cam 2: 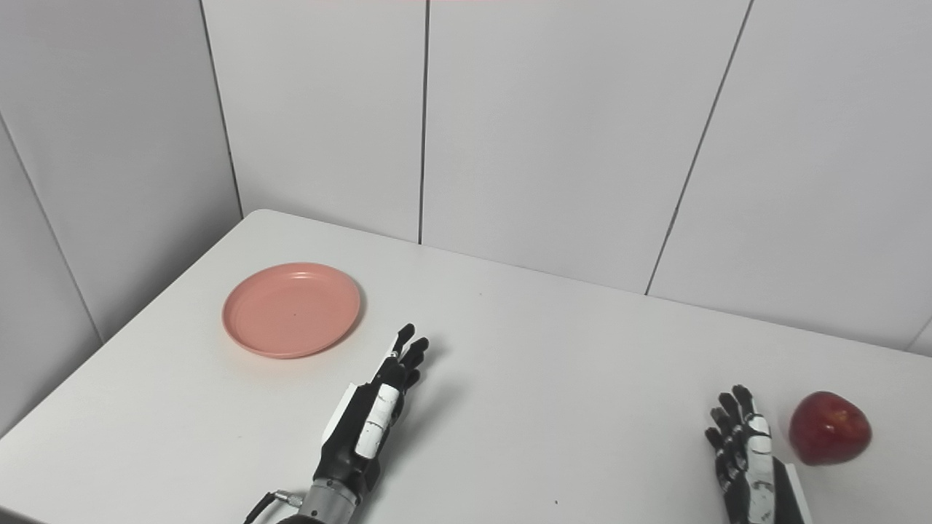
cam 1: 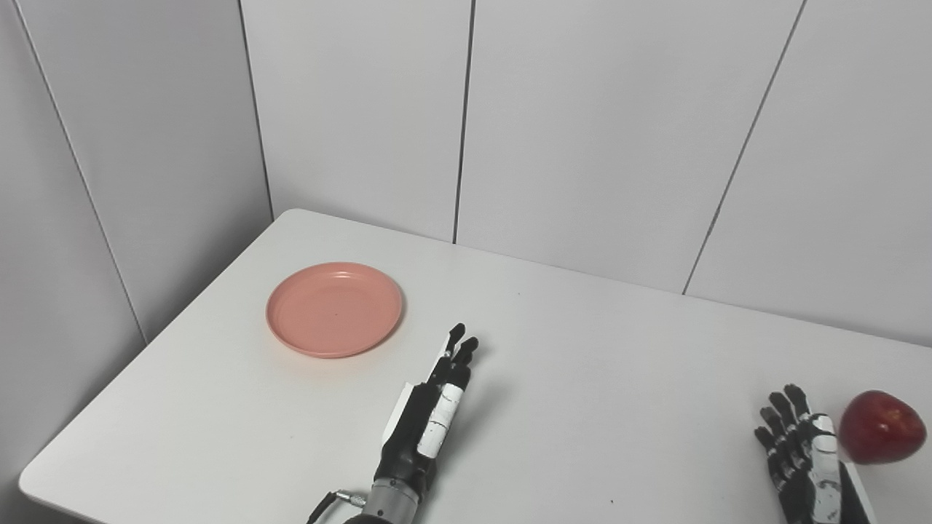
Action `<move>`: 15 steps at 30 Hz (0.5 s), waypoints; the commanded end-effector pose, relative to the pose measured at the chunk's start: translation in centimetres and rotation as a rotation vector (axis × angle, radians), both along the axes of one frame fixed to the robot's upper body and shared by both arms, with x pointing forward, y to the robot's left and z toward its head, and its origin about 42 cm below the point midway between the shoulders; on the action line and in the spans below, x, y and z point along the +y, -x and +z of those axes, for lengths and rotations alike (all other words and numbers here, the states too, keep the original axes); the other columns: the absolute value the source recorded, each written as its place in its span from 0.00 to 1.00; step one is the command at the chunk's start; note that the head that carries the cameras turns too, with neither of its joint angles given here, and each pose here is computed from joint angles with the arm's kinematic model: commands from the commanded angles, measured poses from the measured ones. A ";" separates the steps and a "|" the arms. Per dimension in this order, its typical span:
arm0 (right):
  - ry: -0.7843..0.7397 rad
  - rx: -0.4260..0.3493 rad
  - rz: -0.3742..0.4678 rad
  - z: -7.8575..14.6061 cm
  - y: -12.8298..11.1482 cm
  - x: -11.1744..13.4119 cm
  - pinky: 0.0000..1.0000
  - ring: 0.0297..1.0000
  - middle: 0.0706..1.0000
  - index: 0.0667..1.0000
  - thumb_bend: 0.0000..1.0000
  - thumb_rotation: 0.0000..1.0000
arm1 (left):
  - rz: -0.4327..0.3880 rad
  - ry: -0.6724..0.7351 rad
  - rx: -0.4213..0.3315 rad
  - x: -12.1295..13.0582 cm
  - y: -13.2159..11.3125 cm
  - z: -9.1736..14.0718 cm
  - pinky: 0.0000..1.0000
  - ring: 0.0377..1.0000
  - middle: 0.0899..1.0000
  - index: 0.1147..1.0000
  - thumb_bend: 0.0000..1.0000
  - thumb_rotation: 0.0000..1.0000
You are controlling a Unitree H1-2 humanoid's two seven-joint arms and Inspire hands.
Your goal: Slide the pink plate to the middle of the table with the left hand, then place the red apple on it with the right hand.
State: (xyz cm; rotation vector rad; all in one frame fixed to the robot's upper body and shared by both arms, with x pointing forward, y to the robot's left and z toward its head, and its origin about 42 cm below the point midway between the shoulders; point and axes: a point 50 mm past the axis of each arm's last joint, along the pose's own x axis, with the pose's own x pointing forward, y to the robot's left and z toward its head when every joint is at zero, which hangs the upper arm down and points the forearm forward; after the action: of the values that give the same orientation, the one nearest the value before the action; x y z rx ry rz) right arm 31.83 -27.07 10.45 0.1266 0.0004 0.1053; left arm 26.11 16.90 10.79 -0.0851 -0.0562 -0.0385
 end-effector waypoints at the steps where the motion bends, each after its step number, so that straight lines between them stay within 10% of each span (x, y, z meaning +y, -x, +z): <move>1: -0.021 0.050 -0.002 -2.2 1.7 0.7 1.00 0.99 0.98 1.00 0.80 1.00 | 0.003 0.019 -0.013 1.4 1.2 0.7 1.00 1.00 0.96 1.00 0.83 0.97; 15: -0.016 0.049 -0.002 -2.3 1.6 1.2 1.00 0.99 0.98 1.00 0.76 1.00 | -0.090 0.052 -0.087 3.6 -2.3 6.6 1.00 0.95 0.91 0.92 0.93 0.98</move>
State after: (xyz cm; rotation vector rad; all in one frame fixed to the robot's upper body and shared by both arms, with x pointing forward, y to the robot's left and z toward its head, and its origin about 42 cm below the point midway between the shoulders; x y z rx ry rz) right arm 31.82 -26.79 10.40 0.1049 0.0040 0.1052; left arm 27.28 19.30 14.68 -0.1765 -0.0501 -0.0922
